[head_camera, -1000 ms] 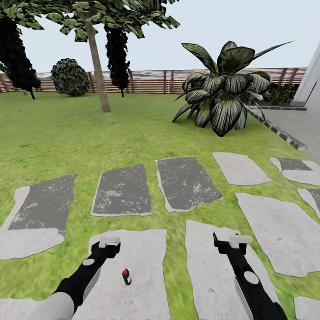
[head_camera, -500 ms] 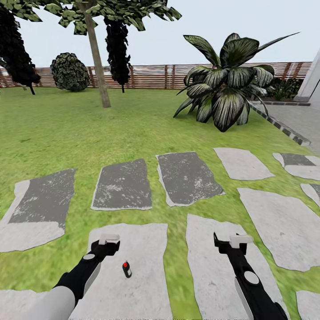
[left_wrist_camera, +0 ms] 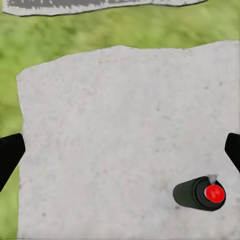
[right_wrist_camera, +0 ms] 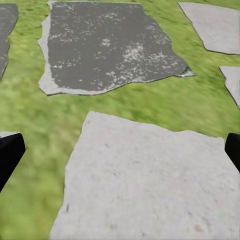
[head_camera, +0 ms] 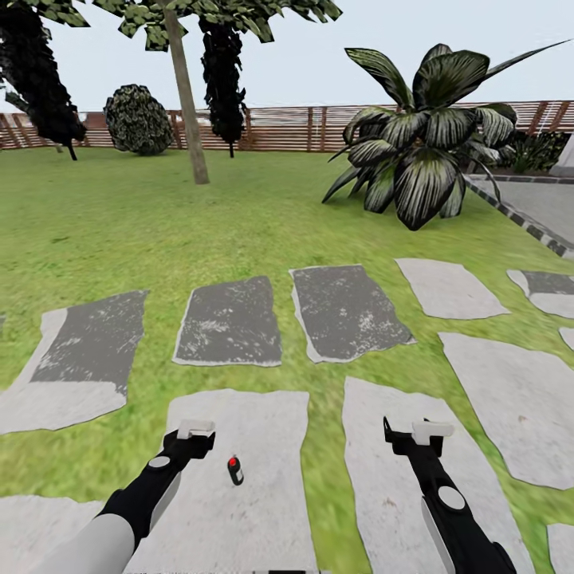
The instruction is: In the garden, pick up the pesticide atomizer on the floor and spray pesticide onto both trees until each tree trunk is fully covered.
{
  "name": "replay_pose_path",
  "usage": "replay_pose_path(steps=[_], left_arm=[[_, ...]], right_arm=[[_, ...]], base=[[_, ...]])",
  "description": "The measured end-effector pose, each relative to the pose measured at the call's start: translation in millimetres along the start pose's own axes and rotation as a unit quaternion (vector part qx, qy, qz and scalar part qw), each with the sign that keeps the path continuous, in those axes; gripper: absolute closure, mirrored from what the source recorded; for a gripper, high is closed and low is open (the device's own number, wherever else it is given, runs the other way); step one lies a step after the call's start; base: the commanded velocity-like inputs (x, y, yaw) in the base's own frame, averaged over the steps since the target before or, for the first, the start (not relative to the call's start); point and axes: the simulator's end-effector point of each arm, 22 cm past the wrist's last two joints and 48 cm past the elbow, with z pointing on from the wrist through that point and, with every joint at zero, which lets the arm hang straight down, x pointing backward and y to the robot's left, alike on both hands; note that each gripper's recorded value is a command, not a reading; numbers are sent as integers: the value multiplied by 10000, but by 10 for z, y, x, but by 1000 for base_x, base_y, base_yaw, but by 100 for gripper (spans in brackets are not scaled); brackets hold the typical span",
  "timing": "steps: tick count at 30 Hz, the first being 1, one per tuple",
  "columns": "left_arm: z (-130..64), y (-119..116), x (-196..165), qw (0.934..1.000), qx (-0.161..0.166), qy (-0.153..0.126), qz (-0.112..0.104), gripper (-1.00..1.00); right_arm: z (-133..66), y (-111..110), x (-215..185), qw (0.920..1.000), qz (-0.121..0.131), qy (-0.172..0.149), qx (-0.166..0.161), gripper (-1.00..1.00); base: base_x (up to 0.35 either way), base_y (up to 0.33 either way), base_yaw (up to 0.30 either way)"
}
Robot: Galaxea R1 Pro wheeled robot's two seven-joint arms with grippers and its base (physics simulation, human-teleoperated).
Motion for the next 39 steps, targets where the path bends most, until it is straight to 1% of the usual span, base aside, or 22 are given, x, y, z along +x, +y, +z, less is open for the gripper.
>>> replay_pose_path(steps=[4,8,11,16,20,32,39], left_arm=[[9,10,8,10000,-6,-22,-10,-100],[5,10,-101,9996,-7,-294,-24,-100],[3,7,-133,9993,-5,-371,-32,-100],[2,5,-143,9992,-4,-395,-30,-100],[1,1,-151,9991,1,-417,-26,-100],[0,-20,-148,9991,25,-428,-10,-100],[93,-20,40,9993,0,-376,-58,-100]], right_arm=[[5,8,20,10000,-6,15,-10,-100],[5,13,19,10000,-10,11,-15,-100],[5,13,20,10000,-9,12,-16,-100],[6,10,21,10000,-7,17,-13,-100],[6,14,20,10000,-9,14,-17,-100],[6,14,24,10000,-10,19,-16,-100],[33,37,230,10000,-16,78,-25,-100]], base=[[0,-8,66],[0,-172,11],[0,-253,-41],[0,-269,-226],[0,-161,-107],[0,-14,-9],[0,0,37]])
